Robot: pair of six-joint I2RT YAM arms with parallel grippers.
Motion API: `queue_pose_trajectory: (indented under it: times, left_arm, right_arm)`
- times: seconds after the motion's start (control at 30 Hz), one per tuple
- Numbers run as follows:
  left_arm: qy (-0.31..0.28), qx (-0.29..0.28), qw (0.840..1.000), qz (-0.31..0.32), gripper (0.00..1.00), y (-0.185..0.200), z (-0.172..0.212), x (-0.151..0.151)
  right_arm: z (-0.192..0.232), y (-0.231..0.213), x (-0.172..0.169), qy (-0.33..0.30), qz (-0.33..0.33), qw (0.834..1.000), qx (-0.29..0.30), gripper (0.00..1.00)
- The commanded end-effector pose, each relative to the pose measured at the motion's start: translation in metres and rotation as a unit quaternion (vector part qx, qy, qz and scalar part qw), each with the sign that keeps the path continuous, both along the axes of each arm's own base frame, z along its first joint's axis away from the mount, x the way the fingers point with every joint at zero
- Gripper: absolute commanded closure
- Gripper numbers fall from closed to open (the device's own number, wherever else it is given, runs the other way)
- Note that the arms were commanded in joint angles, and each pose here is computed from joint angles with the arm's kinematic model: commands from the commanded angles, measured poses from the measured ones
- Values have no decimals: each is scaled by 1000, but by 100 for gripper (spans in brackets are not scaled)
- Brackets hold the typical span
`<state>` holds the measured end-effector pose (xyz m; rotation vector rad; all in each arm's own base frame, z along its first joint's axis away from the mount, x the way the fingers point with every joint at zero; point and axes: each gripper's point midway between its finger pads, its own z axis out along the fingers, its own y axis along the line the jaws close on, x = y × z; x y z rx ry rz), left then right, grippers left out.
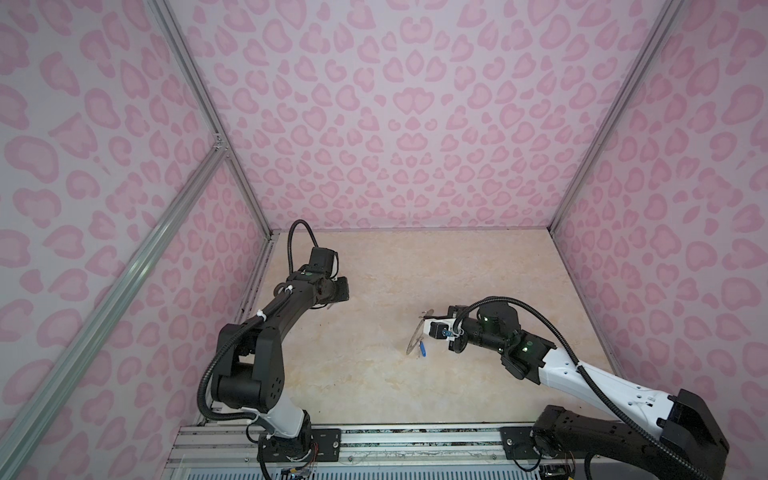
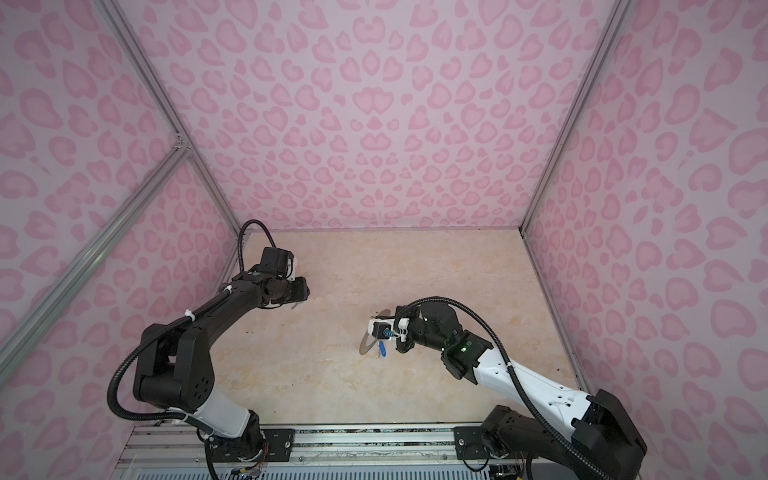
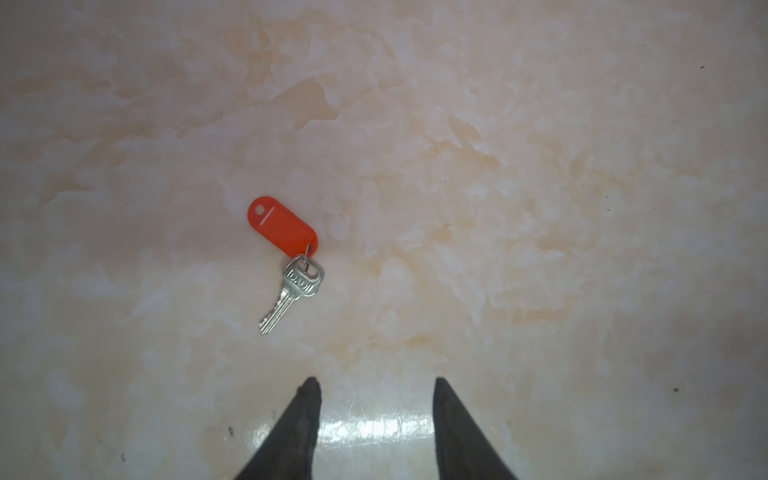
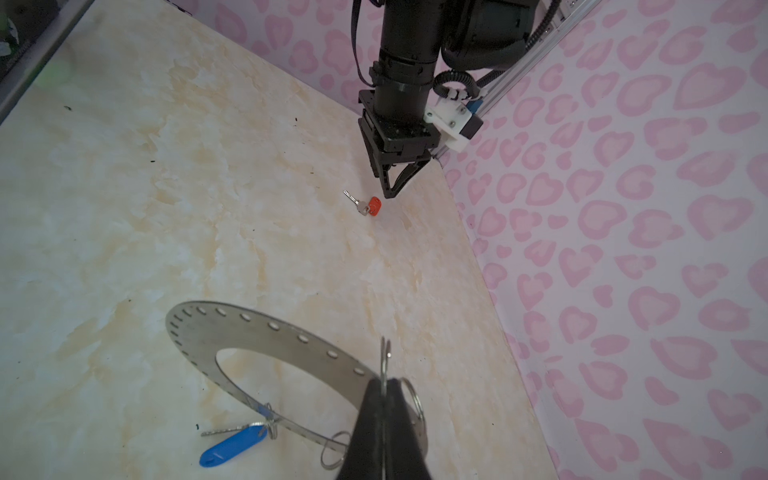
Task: Put the keys on the keyring
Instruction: 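Move the left gripper over the red-tagged key on the table, then close the left gripper on the red-tagged key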
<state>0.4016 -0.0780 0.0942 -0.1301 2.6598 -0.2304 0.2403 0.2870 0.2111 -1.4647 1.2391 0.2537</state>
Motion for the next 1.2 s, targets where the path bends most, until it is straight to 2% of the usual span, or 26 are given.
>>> queue_pose_trajectory:
  times: [0.0, 0.13, 0.27, 0.4, 0.43, 0.83, 1.17]
  left_arm:
    - [37, 19, 999, 6, 56, 5, -17, 5]
    - [53, 67, 996, 18, 57, 19, -33, 16]
    - [67, 92, 993, 14, 62, 24, -47, 23]
    - [70, 116, 991, 12, 63, 30, -52, 31]
    - [72, 119, 990, 11, 67, 31, -54, 32]
    - [80, 121, 989, -2, 74, 27, -66, 43]
    - [87, 130, 988, 0, 80, 31, -70, 39]
  right_arm:
    - [10, 5, 1, 1, 10, 1000, 29, 100]
    - [5, 6, 2, 12, 12, 999, 26, 100]
    - [1, 9, 4, 23, 16, 999, 21, 100]
    - [0, 13, 6, 29, 20, 999, 18, 100]
    - [-1, 13, 7, 30, 19, 999, 18, 100]
    - [-1, 18, 12, 39, 22, 999, 12, 100]
    - [-3, 19, 13, 43, 23, 999, 8, 100]
